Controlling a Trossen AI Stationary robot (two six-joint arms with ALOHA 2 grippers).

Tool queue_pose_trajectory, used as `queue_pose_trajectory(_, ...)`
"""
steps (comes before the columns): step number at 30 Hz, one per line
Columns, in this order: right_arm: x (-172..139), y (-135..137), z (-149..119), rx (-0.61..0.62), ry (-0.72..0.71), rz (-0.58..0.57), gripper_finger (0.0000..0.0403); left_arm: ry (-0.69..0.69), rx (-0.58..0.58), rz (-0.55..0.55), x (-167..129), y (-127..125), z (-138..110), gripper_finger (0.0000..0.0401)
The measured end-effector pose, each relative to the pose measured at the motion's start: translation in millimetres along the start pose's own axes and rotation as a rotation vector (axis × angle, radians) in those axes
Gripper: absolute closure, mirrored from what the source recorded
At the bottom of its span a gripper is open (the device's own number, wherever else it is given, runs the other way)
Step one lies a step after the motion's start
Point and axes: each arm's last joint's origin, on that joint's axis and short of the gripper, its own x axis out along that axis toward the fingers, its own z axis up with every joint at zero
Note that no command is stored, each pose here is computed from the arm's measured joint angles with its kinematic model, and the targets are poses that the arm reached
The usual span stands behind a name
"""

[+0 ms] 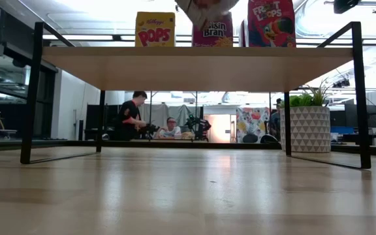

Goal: Stack cereal on shelf
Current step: Put the purple cereal box on the shelf aligned with the purple box

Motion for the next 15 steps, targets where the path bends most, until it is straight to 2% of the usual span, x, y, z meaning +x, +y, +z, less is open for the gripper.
queue_pose_trajectory(8,0,0,0,0.016,0.003,-0.008,0.0403,0.08,0.144,0.0,33,-8,9,0.0234)
queue_pose_trajectory(15,0,0,0,0.023,0.003,-0.007,0.0403,0.12,0.221,0.067,50,-5,9,0.0233)
